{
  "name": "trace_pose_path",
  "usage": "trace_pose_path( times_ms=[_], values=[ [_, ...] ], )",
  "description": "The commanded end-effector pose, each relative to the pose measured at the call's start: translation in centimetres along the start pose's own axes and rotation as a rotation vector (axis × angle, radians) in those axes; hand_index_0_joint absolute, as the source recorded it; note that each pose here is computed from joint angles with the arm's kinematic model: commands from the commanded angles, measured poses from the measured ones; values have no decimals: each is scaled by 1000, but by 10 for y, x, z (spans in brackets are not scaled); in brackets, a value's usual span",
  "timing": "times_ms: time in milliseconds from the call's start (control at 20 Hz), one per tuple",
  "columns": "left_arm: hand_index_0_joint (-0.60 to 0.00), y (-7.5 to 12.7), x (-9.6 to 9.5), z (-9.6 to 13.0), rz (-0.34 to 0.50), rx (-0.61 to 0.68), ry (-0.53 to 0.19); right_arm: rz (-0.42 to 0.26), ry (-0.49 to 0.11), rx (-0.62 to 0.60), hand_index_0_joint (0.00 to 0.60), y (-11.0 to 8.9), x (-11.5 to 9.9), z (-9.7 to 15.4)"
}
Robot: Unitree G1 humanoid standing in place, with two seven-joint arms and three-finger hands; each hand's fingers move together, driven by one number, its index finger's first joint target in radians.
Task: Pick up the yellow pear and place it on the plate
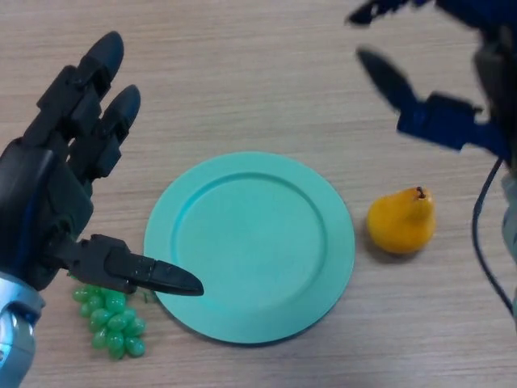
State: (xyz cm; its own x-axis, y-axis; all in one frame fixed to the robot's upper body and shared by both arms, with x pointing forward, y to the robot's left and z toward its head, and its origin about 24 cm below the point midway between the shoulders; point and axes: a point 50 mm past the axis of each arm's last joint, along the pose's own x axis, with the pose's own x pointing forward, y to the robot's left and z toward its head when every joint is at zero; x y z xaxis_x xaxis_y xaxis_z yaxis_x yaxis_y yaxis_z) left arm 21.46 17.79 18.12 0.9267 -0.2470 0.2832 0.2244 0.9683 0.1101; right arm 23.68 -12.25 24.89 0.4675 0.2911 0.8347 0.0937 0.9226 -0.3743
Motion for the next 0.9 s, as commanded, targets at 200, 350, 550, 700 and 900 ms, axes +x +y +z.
trace_pose_path(
  times_ms=[200, 350, 550, 700, 900],
  values=[
    [0, 4, -12, 24, 18, 69, -137, -105, -156, -98, 600, -19, 9, 15],
    [0, 6, -15, 29, 11, 69, -127, -102, -161, -99, 600, -16, 9, 18],
    [0, 7, -19, 29, 26, 90, -159, -68, -150, -30, 600, -12, 7, 22],
    [0, 9, -18, 30, 29, 78, -160, -78, -161, -76, 600, -11, 10, 20],
    [0, 13, -20, 30, 42, 74, -167, -92, -157, -112, 600, -12, 17, 13]
  ],
)
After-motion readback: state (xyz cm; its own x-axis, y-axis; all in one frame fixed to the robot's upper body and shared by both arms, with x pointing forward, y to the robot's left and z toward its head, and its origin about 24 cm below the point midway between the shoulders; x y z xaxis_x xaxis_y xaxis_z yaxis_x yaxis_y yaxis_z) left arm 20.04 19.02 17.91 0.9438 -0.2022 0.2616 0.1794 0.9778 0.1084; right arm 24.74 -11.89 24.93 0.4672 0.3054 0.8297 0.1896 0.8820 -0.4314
